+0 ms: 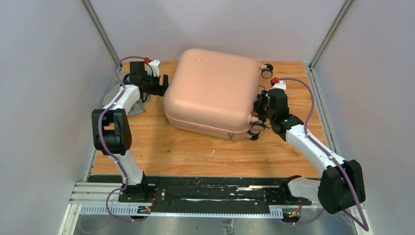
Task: Pack the luggage
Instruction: Move the luggage to the center of the board.
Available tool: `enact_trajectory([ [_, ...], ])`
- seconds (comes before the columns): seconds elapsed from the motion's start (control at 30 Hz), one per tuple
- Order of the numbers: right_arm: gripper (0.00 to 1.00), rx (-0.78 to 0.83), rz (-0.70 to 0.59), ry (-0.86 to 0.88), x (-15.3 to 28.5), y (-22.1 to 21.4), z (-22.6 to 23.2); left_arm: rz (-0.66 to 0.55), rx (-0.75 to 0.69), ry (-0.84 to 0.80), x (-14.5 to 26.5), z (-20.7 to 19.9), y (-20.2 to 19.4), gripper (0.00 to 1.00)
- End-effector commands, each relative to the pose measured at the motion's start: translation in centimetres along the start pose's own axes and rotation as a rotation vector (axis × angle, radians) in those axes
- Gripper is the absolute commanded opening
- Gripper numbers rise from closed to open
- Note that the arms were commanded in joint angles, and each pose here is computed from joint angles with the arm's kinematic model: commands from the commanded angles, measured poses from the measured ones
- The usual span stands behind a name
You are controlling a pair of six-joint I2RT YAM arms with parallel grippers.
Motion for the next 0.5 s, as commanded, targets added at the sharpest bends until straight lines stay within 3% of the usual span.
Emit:
enact_trajectory([
  [0.0,0.31,0.011,0.183,0.153,1.1,-4.8,3.3,0.037,-0.002,-0.255,1.7,-8.4,-1.1,0.87],
  [0.47,0.32,-0.002,0.224,0.190,-5.3,-1.7,5.3,0.054,-0.024,-0.280,3.9,-9.6,-4.3,0.87],
])
Point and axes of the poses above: each gripper's point midway between its finger pads, its own x axis back along the fingers, its own z axis along the line the jaws close on, y = z × x, the point moved 3 cm from there along x, back along the fingers
